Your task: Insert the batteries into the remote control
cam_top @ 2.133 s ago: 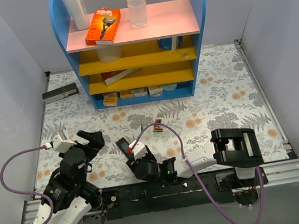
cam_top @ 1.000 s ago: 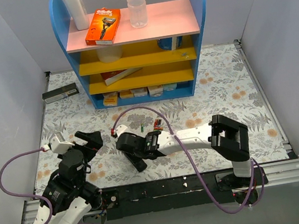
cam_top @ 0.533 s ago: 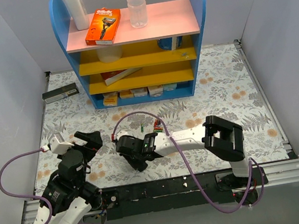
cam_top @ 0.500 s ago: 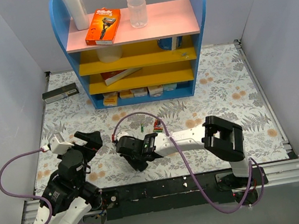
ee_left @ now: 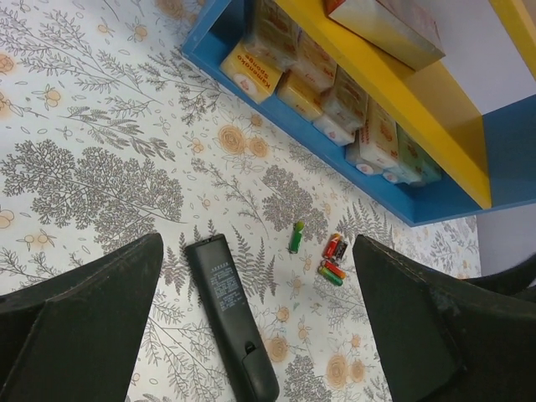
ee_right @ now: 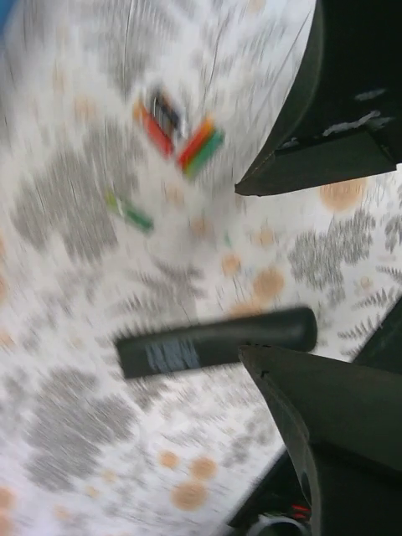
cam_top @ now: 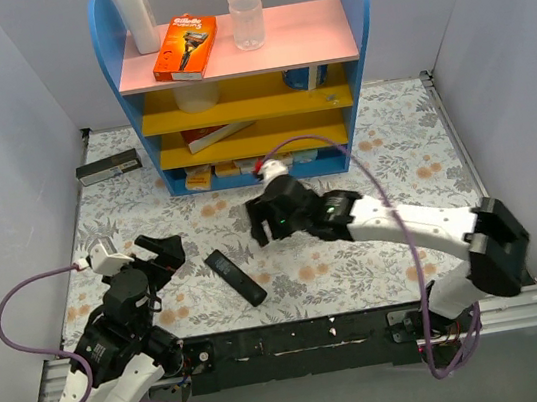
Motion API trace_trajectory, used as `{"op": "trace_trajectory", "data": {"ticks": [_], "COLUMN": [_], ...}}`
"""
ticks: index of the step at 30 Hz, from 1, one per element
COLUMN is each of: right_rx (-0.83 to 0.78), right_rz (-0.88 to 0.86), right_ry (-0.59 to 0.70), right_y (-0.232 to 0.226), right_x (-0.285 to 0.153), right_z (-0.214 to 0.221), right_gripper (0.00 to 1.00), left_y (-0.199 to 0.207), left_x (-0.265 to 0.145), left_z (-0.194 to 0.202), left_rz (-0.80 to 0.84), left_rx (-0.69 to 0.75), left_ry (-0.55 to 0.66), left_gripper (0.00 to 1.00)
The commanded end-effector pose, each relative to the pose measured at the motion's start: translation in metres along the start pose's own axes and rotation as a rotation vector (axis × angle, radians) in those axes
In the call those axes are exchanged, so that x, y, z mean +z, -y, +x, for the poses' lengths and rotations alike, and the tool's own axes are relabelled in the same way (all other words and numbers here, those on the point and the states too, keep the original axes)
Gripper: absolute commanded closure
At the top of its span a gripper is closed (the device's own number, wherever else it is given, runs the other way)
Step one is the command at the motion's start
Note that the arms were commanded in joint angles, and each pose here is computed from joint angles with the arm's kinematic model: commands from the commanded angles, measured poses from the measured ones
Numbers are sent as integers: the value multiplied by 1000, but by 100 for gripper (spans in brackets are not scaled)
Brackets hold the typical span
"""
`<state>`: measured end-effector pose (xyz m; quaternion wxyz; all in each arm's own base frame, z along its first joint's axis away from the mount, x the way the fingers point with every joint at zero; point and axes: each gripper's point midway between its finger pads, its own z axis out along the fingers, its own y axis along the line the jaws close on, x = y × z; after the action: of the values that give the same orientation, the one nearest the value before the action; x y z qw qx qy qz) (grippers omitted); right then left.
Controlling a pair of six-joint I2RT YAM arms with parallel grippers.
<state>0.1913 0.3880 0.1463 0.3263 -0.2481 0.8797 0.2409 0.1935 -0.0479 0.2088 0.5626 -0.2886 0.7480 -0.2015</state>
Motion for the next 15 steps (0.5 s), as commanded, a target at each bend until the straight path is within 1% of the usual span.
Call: {"op": "trace_trajectory", "data": {"ticks": [1,2,3,4,5,6,7,8,10,11,13,14,15], "right_rx": [175,208,253,282,309,337,349,368,377,385,382,392,379], "right_rz": [223,244,342,384,420,485,520,577,633,659,669,658,655], "right_ry": [144,199,225,253,342,362,401,486,544,618,665,723,743], "right_y": [101,115,150,166,180,203,213,227,238,243,246,245,245], "right_x": [-45,-69,-80,-93,-122,-133,-147,-176,-198,-221,-236,-250,-257], "right_z": [-18,-24,-17,-14,-22,-12,-11,-13,-6,-7,-3,-4,-4], "right_gripper": [20,20,16,15,15,15,15,14,14,14,13,13,13], "left_y": [12,14,15,18,19,20,21,19,21,22,24,26,27], "left_x": [-9,-11,-12,-16,-18,-18,-22,-24,-31,-33,-39,-41,-43], "left_z": [-29,-36,-39,-51,-57,-62,-76,-81,-99,-104,-114,-118,-121], "left_rz": [12,12,2,2,0,-8,-18,-30,-36,-36,-23,-17,-11], "left_rx": [0,-5,5,11,17,25,13,13,15,7,-5,-1,-8], "left_ry": [62,79,85,114,127,142,185,203,255,270,298,310,319], "left_gripper": [2,2,2,2,2,2,2,2,2,2,2,2,2]}}
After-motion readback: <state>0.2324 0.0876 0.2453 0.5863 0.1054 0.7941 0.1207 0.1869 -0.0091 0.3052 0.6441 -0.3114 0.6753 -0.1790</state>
